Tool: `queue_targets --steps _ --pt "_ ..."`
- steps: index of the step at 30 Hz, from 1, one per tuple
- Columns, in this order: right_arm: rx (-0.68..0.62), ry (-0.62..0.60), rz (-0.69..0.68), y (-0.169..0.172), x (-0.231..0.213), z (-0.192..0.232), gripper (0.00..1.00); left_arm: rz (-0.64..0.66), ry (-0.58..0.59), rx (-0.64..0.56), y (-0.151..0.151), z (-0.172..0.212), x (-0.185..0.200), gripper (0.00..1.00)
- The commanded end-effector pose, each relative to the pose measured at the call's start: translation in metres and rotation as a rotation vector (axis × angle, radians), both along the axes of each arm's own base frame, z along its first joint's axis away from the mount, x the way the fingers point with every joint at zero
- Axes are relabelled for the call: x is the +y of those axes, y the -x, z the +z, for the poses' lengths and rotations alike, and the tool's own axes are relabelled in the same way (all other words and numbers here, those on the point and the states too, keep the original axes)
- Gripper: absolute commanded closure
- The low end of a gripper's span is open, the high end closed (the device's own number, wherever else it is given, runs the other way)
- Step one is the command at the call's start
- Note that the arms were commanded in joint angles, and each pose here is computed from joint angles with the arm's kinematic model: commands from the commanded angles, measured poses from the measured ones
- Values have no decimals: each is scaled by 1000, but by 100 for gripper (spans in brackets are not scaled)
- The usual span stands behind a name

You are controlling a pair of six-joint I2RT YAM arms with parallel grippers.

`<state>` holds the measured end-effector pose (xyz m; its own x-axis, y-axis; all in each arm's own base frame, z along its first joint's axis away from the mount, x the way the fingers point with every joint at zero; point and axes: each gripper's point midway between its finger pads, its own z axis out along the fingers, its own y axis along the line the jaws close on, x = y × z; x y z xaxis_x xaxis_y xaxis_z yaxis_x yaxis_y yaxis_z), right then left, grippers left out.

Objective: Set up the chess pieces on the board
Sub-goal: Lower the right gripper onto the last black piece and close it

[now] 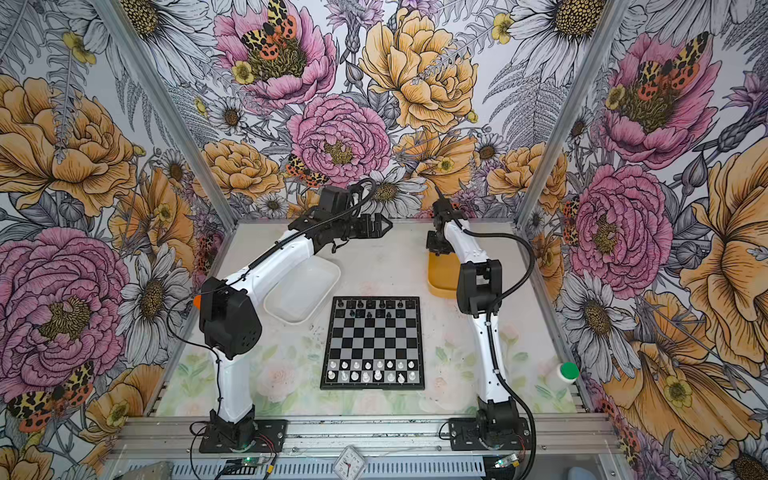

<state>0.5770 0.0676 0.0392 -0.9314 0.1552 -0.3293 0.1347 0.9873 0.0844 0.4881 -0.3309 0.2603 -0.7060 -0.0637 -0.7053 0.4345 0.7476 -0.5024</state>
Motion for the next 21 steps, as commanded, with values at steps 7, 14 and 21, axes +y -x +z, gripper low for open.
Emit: queue_targets --steps 7,14,21 --pt "-1 5 -2 -4 -2 -6 78 2 21 20 -2 0 3 1" --pt "-4 8 -5 -5 -3 -5 79 1 24 22 -4 -1 2 1" --pt "-5 11 -10 -5 -4 -5 83 -1 28 25 -5 -2 4 1"
